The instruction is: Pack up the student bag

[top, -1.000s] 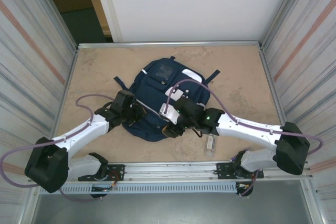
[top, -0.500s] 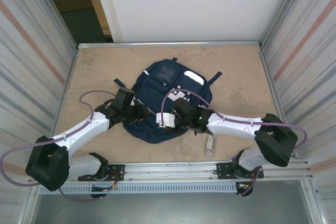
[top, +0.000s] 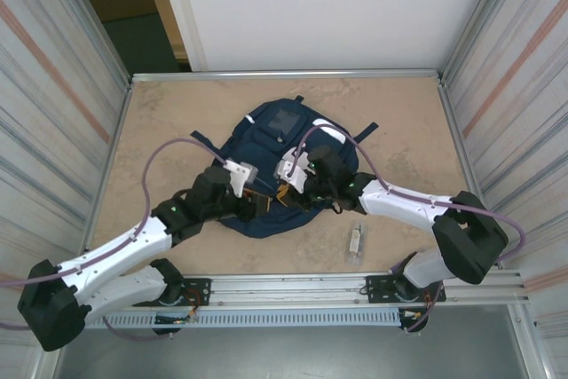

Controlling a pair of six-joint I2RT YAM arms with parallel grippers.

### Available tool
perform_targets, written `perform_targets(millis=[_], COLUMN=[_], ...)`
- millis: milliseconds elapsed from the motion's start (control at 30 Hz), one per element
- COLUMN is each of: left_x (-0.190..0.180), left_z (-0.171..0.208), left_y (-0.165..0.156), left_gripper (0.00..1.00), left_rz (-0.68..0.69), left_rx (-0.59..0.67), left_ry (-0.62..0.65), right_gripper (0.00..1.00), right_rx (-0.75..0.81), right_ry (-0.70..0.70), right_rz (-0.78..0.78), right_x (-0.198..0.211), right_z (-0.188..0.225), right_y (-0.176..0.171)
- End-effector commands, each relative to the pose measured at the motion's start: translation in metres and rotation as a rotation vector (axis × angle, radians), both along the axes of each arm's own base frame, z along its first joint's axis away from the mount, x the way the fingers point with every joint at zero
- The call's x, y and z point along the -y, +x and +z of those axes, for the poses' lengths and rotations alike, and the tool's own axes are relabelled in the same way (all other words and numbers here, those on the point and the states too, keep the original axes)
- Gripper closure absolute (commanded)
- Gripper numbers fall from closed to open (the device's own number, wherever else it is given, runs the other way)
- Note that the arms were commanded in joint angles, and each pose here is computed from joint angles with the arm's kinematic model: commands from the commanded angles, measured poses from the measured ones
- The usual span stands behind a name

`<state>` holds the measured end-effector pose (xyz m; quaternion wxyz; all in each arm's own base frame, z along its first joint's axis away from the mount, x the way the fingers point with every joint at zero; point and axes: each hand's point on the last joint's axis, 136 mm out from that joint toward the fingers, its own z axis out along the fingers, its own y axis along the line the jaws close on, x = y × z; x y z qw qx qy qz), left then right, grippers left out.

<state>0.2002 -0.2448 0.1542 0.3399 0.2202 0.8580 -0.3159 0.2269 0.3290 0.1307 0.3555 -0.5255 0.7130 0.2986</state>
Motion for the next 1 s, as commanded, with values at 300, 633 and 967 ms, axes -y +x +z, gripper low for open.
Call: perform_targets(millis=[300,633,967], left_x=[-0.005,-0.009,0.015], left_z=[-0.001,-0.006,-0.009], left_y=[0.017,0.026,-0.005], left_gripper=[0.47,0.47,0.62], left_rz=[-0.167,-0.328,-0.636], left_rx=[0.359,0.458,0.64], left_ry=[0.26,0.193,0.082], right_gripper=[1.0,1.0,1.0], right_rx=[-0.251,-0.162,-0.127], right_ry=[0.161,0.108,0.115], right_rz=[0.044,0.099,0.094], right_x=[-0.005,-0.003,-0.006], right_z=[0.022,0.03,0.031], right_y=[-0.012,-0.024,-0.024])
